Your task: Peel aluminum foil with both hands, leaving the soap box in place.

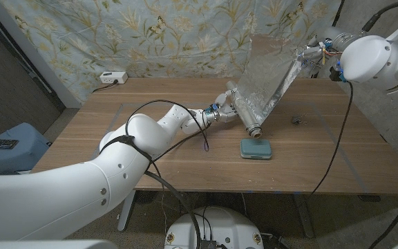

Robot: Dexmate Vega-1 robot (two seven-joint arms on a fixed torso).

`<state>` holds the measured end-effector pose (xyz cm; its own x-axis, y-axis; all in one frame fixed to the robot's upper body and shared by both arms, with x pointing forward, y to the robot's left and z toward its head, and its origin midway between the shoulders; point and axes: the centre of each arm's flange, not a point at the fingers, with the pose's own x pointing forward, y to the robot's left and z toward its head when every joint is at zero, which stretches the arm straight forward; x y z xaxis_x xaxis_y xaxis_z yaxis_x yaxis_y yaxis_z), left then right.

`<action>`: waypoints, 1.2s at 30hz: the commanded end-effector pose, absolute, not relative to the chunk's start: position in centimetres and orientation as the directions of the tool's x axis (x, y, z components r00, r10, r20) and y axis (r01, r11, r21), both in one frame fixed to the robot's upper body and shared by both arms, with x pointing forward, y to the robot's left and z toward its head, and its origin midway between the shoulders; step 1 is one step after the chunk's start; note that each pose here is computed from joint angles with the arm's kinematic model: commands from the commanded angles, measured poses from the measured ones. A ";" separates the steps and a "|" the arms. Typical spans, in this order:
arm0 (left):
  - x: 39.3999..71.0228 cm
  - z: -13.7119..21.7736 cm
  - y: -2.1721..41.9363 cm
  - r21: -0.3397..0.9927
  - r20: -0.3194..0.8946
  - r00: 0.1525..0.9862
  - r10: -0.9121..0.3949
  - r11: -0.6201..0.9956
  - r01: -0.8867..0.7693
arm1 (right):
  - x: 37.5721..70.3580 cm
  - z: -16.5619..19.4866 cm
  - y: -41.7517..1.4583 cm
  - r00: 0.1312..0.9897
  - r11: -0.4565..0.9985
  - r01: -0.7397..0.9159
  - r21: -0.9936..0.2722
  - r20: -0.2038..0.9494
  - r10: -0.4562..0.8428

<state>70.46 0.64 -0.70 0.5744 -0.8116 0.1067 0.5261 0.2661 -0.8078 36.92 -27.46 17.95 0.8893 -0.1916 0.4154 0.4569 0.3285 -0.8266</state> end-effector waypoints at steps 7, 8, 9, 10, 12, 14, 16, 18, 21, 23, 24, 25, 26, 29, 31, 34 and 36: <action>70.6 -1.0 1.3 -0.805 0.101 0.574 -0.812 0.273 0.527 | 36.4 18.7 -27.3 0.876 0.310 0.479 -0.821 0.427 -0.224; 70.6 -1.0 1.3 -0.805 0.101 0.574 -0.812 0.273 0.527 | 36.4 18.7 -27.3 0.876 0.309 0.479 -0.821 0.426 -0.226; 70.6 -1.1 1.4 -0.807 0.101 0.576 -0.811 0.272 0.525 | 36.3 18.7 -27.4 0.874 0.307 0.482 -0.821 0.428 -0.229; 70.6 -1.1 1.4 -0.807 0.102 0.577 -0.810 0.273 0.524 | 36.2 18.8 -27.4 0.873 0.304 0.485 -0.820 0.429 -0.233; 70.7 -1.1 1.5 -0.808 0.102 0.579 -0.809 0.272 0.523 | 36.2 18.9 -27.5 0.870 0.300 0.489 -0.819 0.431 -0.241; 70.7 -1.2 1.5 -0.809 0.103 0.579 -0.809 0.270 0.521 | 36.1 19.0 -27.5 0.865 0.294 0.495 -0.817 0.435 -0.248; 70.7 -1.3 1.5 -0.810 0.102 0.580 -0.808 0.271 0.520 | 36.0 19.1 -27.5 0.864 0.289 0.498 -0.818 0.437 -0.251; 70.7 -1.3 1.4 -0.812 0.102 0.581 -0.808 0.270 0.518 | 35.9 19.2 -27.6 0.863 0.284 0.500 -0.818 0.439 -0.251; 70.7 -1.4 1.4 -0.813 0.103 0.582 -0.807 0.269 0.517 | 35.8 19.3 -27.6 0.862 0.278 0.500 -0.820 0.440 -0.251; 70.7 -1.4 1.4 -0.813 0.103 0.583 -0.806 0.269 0.516 | 35.8 19.3 -27.5 0.863 0.275 0.499 -0.822 0.440 -0.249; 70.7 -1.4 1.3 -0.815 0.105 0.583 -0.806 0.267 0.515 | 35.8 19.4 -27.4 0.863 0.275 0.498 -0.822 0.440 -0.248; 70.7 -1.5 1.3 -0.815 0.104 0.584 -0.805 0.267 0.514 | 35.7 19.4 -27.4 0.863 0.273 0.498 -0.823 0.441 -0.247; 70.7 -1.5 1.3 -0.814 0.103 0.584 -0.805 0.269 0.515 | 35.7 19.4 -27.4 0.864 0.273 0.497 -0.824 0.439 -0.246; 70.7 -1.6 1.2 -0.818 0.106 0.584 -0.805 0.263 0.511 | 35.7 19.5 -27.2 0.866 0.270 0.494 -0.827 0.438 -0.243; 70.7 -1.7 1.2 -0.818 0.106 0.585 -0.804 0.264 0.511 | 35.7 19.5 -27.2 0.867 0.269 0.491 -0.829 0.435 -0.242; 70.6 -1.8 1.2 -0.818 0.109 0.582 -0.806 0.260 0.513 | 35.7 19.4 -27.1 0.870 0.268 0.487 -0.831 0.432 -0.239; 70.6 -1.8 1.2 -0.818 0.108 0.579 -0.808 0.259 0.514 | 35.7 19.4 -27.0 0.871 0.268 0.484 -0.833 0.430 -0.236</action>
